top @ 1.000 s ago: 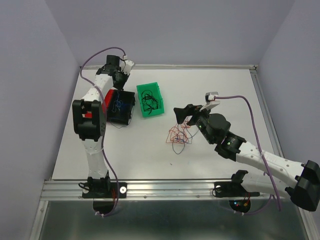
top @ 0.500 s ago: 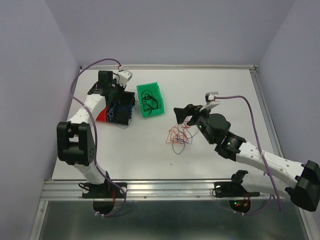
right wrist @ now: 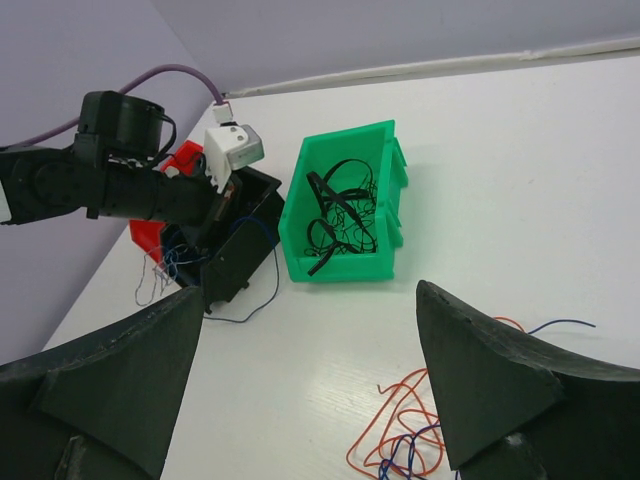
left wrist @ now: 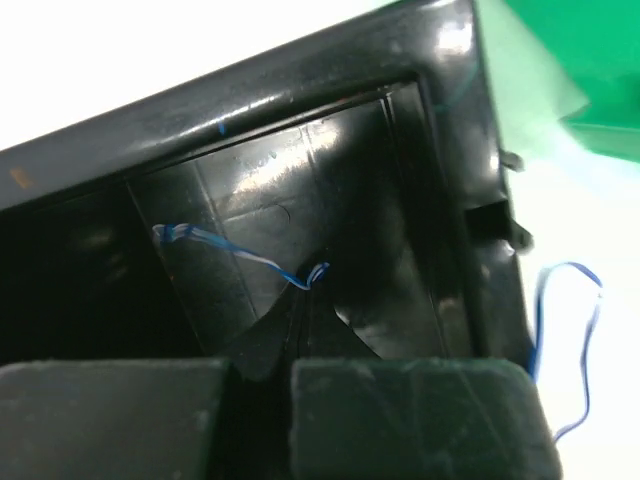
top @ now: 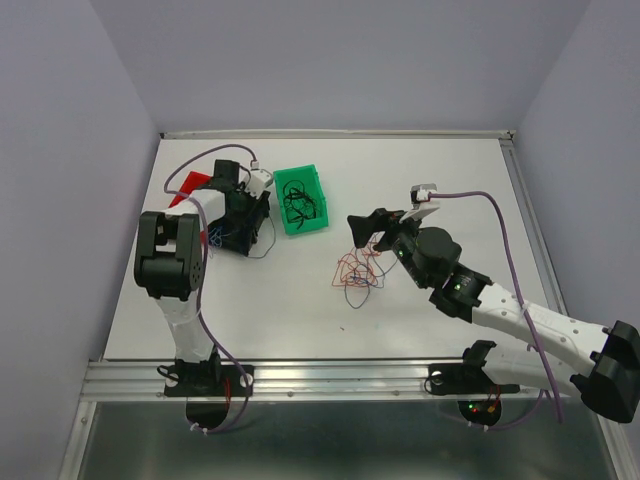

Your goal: Untangle the cables

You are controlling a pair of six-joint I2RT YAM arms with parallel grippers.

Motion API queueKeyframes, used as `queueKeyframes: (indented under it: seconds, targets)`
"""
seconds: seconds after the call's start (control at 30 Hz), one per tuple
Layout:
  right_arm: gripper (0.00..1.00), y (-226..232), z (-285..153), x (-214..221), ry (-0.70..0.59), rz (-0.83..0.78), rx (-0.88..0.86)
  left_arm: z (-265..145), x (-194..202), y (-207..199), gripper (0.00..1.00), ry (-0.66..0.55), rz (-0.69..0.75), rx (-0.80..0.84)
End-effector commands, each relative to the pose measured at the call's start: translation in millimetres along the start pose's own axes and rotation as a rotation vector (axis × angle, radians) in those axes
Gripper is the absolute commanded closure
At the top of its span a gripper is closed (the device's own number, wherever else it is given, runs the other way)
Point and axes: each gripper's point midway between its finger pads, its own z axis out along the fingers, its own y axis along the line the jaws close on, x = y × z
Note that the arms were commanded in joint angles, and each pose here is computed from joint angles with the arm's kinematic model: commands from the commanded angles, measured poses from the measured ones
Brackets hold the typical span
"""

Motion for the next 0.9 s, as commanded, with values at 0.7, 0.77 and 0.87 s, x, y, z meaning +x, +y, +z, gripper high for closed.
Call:
queueKeyframes:
  seconds: [0.7,0.77,0.87]
  targets:
    - [0.13,18,24,46,0.127,-0.022,-0.066,-124,-64,33,0.43,-0.183,0.057,-0.215]
    - [0.13,18,23,45,0.127,-0.023,-0.068,-136,-58,18,0.42,-0.199,0.092,-0.185]
    - [0.13,17,21,42,0.118,-0.020,-0.067,-150,-36,-11,0.39,-0.204,0.186,-0.157]
